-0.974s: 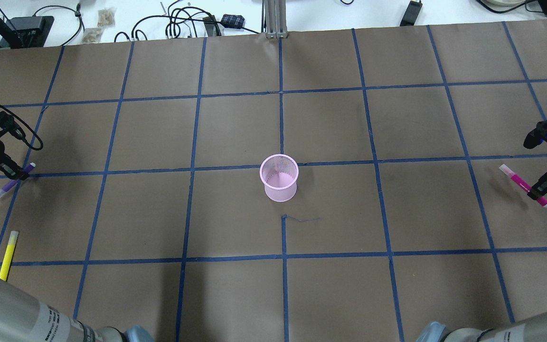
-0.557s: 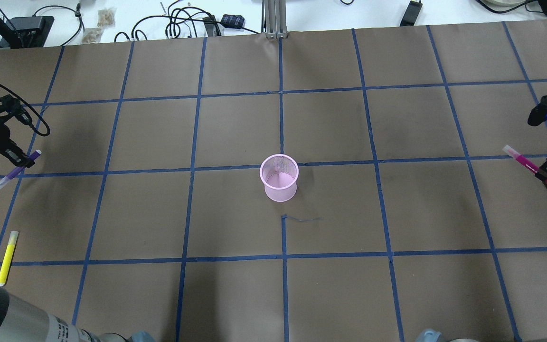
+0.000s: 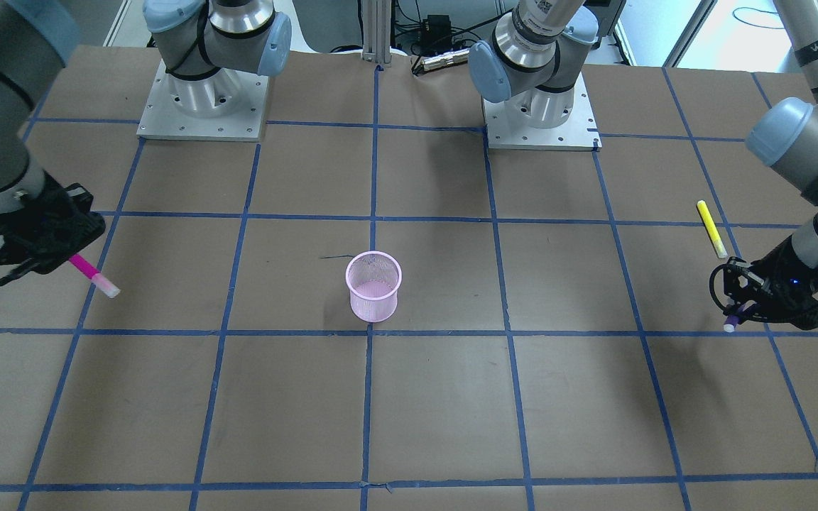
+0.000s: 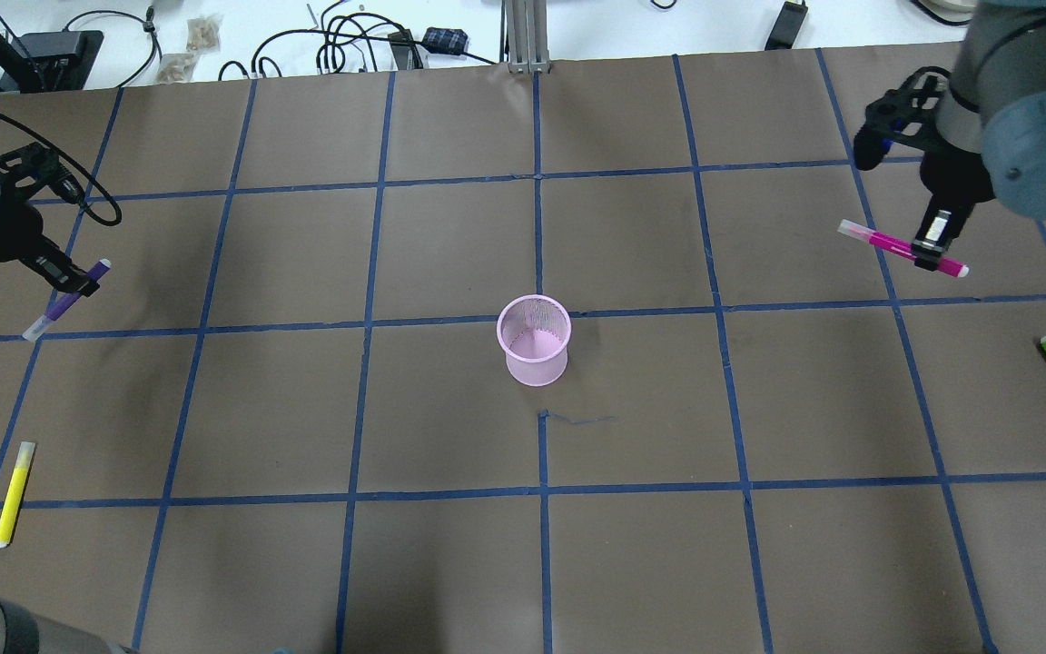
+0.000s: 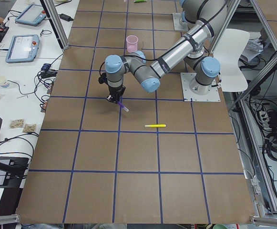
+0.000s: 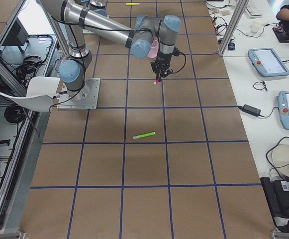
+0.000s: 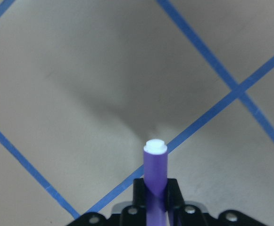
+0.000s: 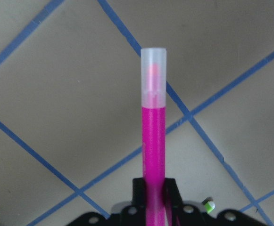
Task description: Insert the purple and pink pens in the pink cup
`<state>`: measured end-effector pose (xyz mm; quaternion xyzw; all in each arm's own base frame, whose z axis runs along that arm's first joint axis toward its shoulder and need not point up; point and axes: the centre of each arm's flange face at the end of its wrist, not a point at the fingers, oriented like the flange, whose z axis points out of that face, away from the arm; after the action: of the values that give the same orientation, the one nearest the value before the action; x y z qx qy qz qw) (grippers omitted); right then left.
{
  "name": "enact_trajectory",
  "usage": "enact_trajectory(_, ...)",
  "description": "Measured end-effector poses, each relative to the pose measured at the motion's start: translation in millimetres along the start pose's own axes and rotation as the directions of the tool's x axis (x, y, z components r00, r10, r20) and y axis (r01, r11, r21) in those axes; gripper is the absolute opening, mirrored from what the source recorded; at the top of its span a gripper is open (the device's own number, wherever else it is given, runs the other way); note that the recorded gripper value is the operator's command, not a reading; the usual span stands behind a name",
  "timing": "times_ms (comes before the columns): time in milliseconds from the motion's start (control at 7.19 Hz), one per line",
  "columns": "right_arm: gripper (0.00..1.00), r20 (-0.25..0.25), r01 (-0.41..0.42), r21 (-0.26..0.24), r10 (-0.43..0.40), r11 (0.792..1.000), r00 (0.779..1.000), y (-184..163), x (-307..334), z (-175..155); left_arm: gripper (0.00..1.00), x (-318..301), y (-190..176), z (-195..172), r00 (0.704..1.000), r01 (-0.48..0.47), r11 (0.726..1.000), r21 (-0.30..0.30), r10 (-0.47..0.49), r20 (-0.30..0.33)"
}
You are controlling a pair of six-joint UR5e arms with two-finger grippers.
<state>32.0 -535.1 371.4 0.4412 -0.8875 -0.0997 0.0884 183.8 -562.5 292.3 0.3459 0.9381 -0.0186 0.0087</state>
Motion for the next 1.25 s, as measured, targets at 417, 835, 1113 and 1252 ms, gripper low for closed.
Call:
enact_trajectory(417, 0.0, -0.092, 0.019, -0.004, -0.019, 1.0, 0.996, -105, -109, -38, 0.0, 25, -21, -20, 1.0, 0.014, 0.999, 0.037, -0.013, -0.014)
enact_trajectory(835, 0.0, -0.202, 0.167, -0.114, -0.187, 0.979, 0.961, -181, -212, -31, 0.0, 46, -29, -22, 0.999, 0.023, 0.997, 0.08, -0.02, -0.042)
enact_trajectory(1113, 0.0, -0.243, 0.261, -0.224, -0.313, 0.939, 0.918, -224, -257, -27, 0.0, 50, -30, -20, 0.998, 0.044, 0.995, 0.087, -0.039, -0.054)
enact_trajectory(1252, 0.0, -0.234, 0.294, -0.264, -0.357, 0.919, 0.904, -241, -271, -26, 0.0, 52, -33, -21, 0.997, 0.055, 0.994, 0.097, -0.049, -0.06)
